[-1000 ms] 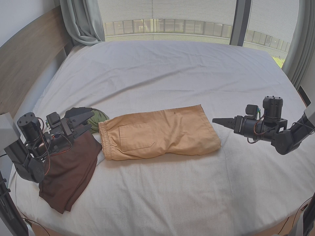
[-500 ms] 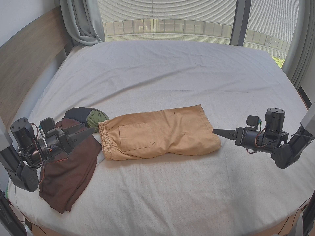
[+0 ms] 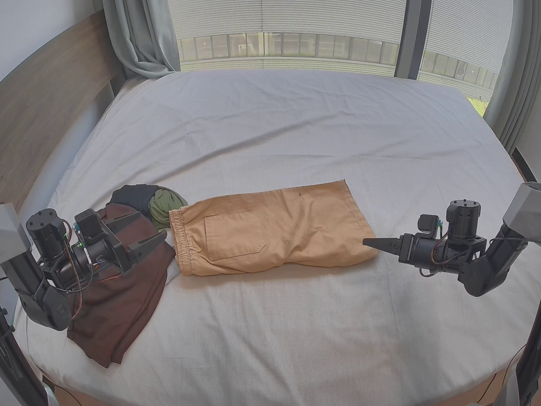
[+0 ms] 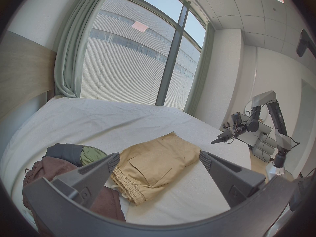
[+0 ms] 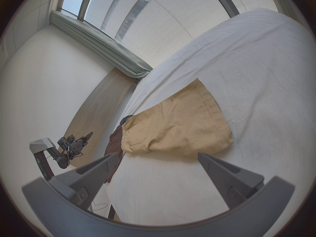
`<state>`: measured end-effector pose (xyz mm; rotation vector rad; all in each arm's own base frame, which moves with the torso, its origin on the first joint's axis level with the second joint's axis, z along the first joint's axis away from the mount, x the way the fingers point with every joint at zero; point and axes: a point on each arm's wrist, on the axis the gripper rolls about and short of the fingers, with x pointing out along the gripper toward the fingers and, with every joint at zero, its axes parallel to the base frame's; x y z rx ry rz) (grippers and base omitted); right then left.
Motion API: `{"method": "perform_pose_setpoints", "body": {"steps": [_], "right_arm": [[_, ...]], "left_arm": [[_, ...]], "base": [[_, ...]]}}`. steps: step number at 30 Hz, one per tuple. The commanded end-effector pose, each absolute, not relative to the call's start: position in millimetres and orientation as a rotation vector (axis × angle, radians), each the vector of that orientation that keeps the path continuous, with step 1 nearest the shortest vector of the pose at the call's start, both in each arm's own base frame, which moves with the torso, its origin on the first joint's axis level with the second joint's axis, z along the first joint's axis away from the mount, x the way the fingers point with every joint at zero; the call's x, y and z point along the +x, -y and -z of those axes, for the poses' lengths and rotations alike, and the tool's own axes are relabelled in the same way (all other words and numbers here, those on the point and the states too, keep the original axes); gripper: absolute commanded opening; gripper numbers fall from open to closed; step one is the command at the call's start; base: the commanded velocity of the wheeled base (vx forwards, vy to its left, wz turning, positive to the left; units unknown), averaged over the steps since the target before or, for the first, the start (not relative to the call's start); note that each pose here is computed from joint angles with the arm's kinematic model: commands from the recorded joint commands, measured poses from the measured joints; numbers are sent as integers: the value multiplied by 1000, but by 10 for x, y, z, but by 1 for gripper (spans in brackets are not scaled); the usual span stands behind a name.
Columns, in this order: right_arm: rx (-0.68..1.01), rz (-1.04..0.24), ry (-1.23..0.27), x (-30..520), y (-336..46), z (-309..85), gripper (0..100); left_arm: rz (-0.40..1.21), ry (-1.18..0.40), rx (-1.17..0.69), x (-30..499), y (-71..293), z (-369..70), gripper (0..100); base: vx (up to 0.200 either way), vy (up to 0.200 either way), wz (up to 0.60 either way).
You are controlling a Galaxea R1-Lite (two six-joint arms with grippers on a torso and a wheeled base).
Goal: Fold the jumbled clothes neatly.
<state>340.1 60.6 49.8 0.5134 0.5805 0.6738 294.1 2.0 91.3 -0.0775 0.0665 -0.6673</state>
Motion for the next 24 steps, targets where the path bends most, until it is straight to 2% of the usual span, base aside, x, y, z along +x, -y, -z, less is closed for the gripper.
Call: {"method": "perform_pose_setpoints", "body": {"steps": [1,24], "right_arm": [[523,-663,-619,3411,-606,-383,100],[524,-591,-679,3701,-935,322,100]], "left_arm": [[662,-86,-93,2968,-24,-854,100],[636,-121,-107,2998,-82,-740,100]], "base": [[0,0,0],[0,0,0]]}}
